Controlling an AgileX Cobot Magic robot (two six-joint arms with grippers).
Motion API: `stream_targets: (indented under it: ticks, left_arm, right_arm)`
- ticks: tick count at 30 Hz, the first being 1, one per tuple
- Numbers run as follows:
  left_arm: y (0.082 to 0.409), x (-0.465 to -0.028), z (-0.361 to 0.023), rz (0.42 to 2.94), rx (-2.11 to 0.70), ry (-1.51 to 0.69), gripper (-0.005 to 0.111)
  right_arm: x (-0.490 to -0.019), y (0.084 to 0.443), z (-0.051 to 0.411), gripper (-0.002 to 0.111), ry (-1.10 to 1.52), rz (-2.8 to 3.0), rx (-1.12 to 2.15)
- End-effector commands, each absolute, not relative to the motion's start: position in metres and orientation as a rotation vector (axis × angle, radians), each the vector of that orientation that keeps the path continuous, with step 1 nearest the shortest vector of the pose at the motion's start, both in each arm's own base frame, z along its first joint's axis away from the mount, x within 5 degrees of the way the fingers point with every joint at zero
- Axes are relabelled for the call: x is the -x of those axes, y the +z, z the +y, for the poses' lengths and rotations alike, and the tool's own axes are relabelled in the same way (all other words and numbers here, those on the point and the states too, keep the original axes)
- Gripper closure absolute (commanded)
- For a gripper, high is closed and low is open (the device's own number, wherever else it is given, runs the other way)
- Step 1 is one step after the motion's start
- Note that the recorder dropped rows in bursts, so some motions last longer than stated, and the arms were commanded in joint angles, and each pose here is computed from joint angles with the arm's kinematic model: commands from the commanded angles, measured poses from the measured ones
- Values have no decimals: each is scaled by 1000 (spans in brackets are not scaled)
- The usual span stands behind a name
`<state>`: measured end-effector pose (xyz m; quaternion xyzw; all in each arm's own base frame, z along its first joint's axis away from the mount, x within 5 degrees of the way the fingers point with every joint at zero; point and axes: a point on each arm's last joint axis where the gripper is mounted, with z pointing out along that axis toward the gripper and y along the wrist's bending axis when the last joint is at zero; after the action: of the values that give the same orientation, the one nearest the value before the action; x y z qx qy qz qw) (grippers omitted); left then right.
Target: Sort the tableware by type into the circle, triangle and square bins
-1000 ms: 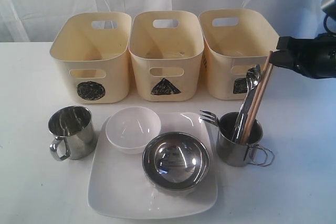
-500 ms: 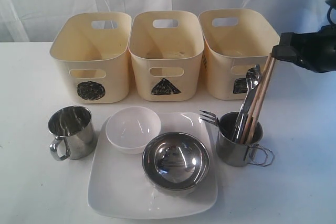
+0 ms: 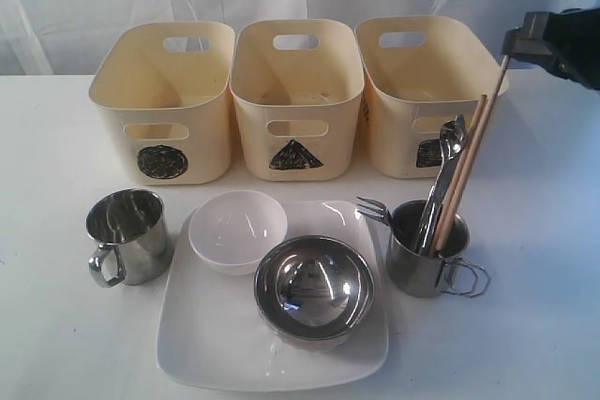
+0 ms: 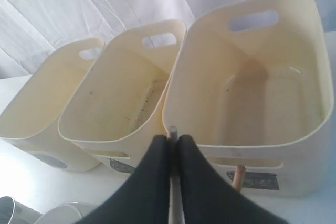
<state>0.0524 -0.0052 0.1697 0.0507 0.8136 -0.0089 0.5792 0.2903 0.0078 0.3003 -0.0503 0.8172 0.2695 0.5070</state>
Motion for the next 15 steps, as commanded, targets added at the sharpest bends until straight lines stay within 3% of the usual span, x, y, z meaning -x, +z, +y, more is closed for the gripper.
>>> stream_targets:
  ticks: [1,15]
  left_arm:
    - [169,-52,-5,1899,-110,-25,107]
    - [169,-52,-5,1899,-110,-25,107]
  right_arm:
    - [-280,320,10,108,657,1890,117]
    - [-266,358,19,108,759,1677,160]
